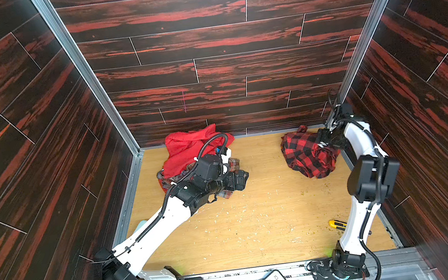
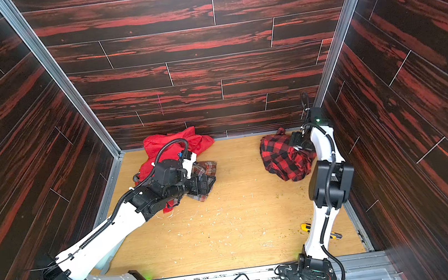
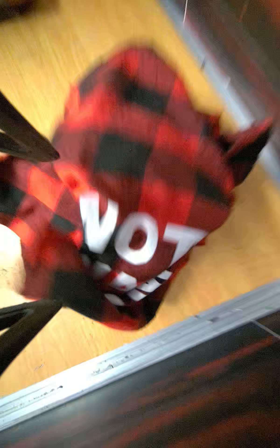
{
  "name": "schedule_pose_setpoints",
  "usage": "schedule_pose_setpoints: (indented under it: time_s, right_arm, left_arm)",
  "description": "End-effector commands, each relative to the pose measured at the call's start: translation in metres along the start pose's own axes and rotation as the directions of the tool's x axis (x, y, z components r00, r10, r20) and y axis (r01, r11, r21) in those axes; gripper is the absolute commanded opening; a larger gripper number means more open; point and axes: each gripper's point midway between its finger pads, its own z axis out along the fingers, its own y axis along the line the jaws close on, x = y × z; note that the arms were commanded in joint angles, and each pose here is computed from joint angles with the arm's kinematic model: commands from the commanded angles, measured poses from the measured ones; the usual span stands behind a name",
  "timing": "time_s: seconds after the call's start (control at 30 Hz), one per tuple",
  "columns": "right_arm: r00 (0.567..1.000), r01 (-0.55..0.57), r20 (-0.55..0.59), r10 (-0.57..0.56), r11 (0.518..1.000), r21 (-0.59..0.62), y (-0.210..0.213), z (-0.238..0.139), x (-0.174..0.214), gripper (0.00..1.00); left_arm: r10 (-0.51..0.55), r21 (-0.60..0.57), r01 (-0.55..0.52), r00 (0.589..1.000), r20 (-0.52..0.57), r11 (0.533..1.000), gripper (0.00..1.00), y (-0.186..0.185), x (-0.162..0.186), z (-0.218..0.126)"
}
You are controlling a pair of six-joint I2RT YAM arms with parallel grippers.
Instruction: Pick out a specific cloth from the pile
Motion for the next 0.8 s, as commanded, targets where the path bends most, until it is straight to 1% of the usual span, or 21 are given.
schedule_pose_setpoints:
  time_s: [0.0, 0.07, 0.1, 0.17, 0.27, 0.37, 0.43, 0.5, 0.63, 0.7, 0.77]
  right_arm:
    - [0.998, -0.009, 0.064, 0.015, 0.996, -0.089, 0.021, -0.026, -0.013, 0.90]
    - [0.999, 0.008, 0.054, -0.003, 0.995, -0.097, 0.031, -0.019, -0.020, 0.90]
    - [0.999, 0.024, 0.045, -0.020, 0.996, -0.083, 0.036, -0.011, -0.022, 0.90]
    - [0.999, 0.045, -0.010, -0.045, 0.998, -0.048, 0.039, 0.013, -0.021, 0.90]
    - [0.991, 0.068, -0.114, -0.068, 0.998, -0.007, 0.039, 0.052, -0.007, 0.90]
    - [0.973, 0.096, -0.213, -0.092, 0.995, 0.007, 0.041, 0.080, 0.019, 0.88]
    - [0.968, 0.101, -0.232, -0.099, 0.995, -0.007, 0.046, 0.088, 0.029, 0.86]
    - [0.975, 0.099, -0.197, -0.099, 0.995, -0.009, 0.050, 0.083, 0.026, 0.85]
    - [0.997, 0.051, -0.053, -0.051, 0.999, 0.001, 0.045, 0.043, 0.011, 0.86]
    - [0.999, -0.037, 0.012, 0.038, 0.998, -0.045, 0.035, 0.021, 0.014, 0.87]
    - [0.985, -0.163, 0.048, 0.169, 0.981, -0.101, 0.011, 0.004, 0.032, 0.87]
  left_arm:
    - [0.029, 0.013, -0.029, 0.998, 0.058, 0.999, 0.99, -0.009, -0.019, -0.015]
    - [0.028, 0.016, -0.029, 0.998, 0.050, 0.999, 0.99, -0.009, -0.018, -0.012]
    - [0.028, 0.018, -0.029, 0.999, 0.046, 0.999, 0.99, -0.010, -0.017, -0.011]
    - [0.023, 0.018, -0.024, 0.999, 0.044, 1.000, 0.99, -0.010, -0.017, -0.011]
    - [0.018, 0.012, -0.018, 0.999, 0.050, 1.000, 0.99, -0.009, -0.017, -0.016]
    - [0.012, -0.007, -0.012, 0.998, 0.058, 1.000, 0.99, -0.004, -0.014, -0.020]
    - [0.015, -0.017, -0.014, 0.998, 0.062, 1.000, 0.99, -0.002, -0.014, -0.022]
    - [0.022, -0.017, -0.021, 0.998, 0.058, 1.000, 0.99, -0.003, -0.015, -0.021]
    - [0.026, -0.002, -0.026, 0.998, 0.052, 1.000, 0.99, -0.007, -0.018, -0.017]
    - [0.025, 0.002, -0.025, 0.999, 0.048, 1.000, 0.99, -0.007, -0.017, -0.013]
    - [0.024, 0.011, -0.024, 0.999, 0.043, 1.000, 0.99, -0.008, -0.016, -0.011]
